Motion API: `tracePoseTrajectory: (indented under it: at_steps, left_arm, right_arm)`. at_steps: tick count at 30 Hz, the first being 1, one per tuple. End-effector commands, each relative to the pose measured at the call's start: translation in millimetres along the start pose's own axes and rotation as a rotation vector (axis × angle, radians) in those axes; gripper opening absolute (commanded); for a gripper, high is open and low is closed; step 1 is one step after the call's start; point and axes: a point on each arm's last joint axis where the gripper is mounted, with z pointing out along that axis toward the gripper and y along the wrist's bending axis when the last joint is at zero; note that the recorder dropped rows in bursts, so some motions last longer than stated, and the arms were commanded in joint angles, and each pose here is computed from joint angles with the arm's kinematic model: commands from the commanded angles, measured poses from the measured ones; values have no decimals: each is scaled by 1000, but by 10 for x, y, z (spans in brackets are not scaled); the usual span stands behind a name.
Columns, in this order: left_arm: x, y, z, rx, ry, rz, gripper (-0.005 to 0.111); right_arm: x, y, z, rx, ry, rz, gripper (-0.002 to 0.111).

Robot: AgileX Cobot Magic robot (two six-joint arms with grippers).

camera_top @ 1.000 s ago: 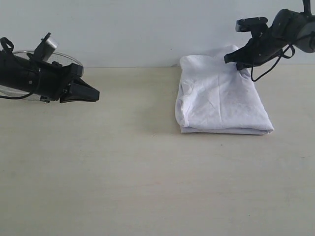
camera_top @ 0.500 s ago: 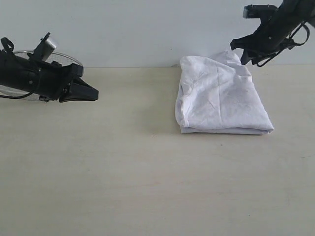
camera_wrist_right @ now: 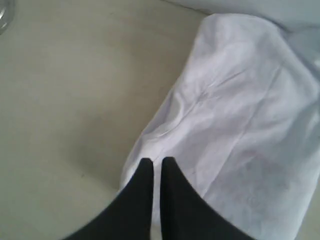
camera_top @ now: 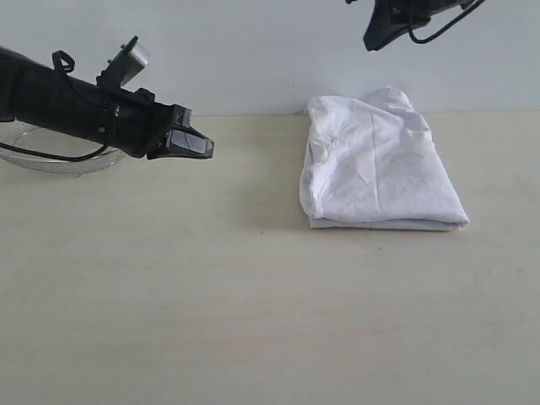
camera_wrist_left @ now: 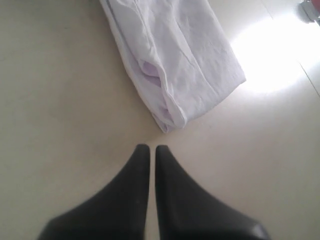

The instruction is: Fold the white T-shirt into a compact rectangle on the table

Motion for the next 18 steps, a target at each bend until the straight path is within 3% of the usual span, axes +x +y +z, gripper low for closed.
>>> tracePoseTrajectory:
  at_steps: [1, 5, 8, 13, 18]
  left_arm:
    - [-45, -47, -12, 2, -19, 23, 4]
    - [-20, -60, -12, 16, 8, 41, 4]
    - [3, -51, -8, 11, 18, 44, 4]
    - [102, -8, 45, -15, -19, -12, 4]
    - [182, -45, 110, 18, -92, 14, 4]
  right_arm:
    - [304, 604, -335, -17, 54, -125, 0]
    - [814, 1017, -499, -19, 153, -208, 0]
    - [1112, 1192, -598, -10, 72, -214, 0]
    - [1628, 1296, -751, -50, -139, -208, 0]
    - [2157, 1221, -662, -62, -238, -212, 0]
